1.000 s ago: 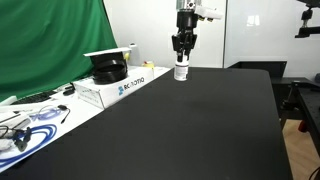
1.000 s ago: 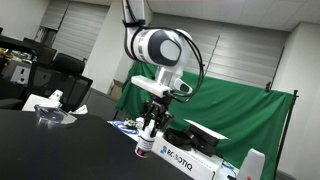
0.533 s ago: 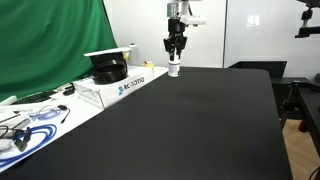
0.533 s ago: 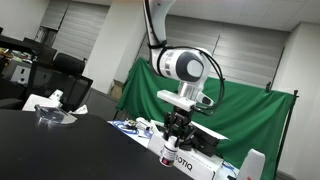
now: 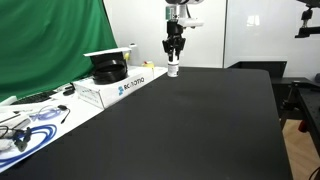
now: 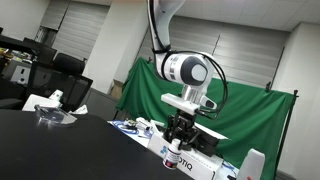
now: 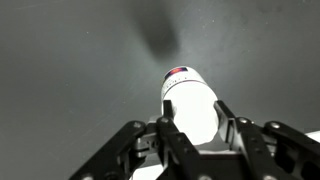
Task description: Move the bottle to the far right
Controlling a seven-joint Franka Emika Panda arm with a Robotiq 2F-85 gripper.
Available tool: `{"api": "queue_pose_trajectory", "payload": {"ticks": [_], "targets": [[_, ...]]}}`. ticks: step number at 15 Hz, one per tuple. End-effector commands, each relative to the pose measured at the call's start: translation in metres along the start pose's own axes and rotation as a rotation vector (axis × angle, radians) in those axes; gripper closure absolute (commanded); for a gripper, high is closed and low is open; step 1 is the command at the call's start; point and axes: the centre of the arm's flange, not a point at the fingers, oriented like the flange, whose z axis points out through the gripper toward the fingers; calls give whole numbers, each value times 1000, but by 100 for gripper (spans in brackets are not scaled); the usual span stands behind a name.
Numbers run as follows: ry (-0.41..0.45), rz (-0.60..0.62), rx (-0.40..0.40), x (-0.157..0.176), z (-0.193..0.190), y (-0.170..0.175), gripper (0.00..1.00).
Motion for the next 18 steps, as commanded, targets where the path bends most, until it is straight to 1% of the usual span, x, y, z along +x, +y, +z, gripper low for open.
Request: {"api": "queue_pose_trajectory", "payload": {"ticks": [1,2,4,6,8,10,11,13,14,15,18], "targets": [[0,0,0,0,0,0,56],[0,0,0,0,0,0,81],[13,22,-21,30,1,11,81],[24,47,-24,55,1,25,81],[26,69,-30,75,0,40,81],[16,76,-62,90,5,55,81],[3,73,-98,97,10,64,81],[-6,75,-160,106,20,78,81],[1,84,-171,109,27,85,81],[11,89,-167,111,33,91,81],[30,120,-117,107,57,104,81]]}}
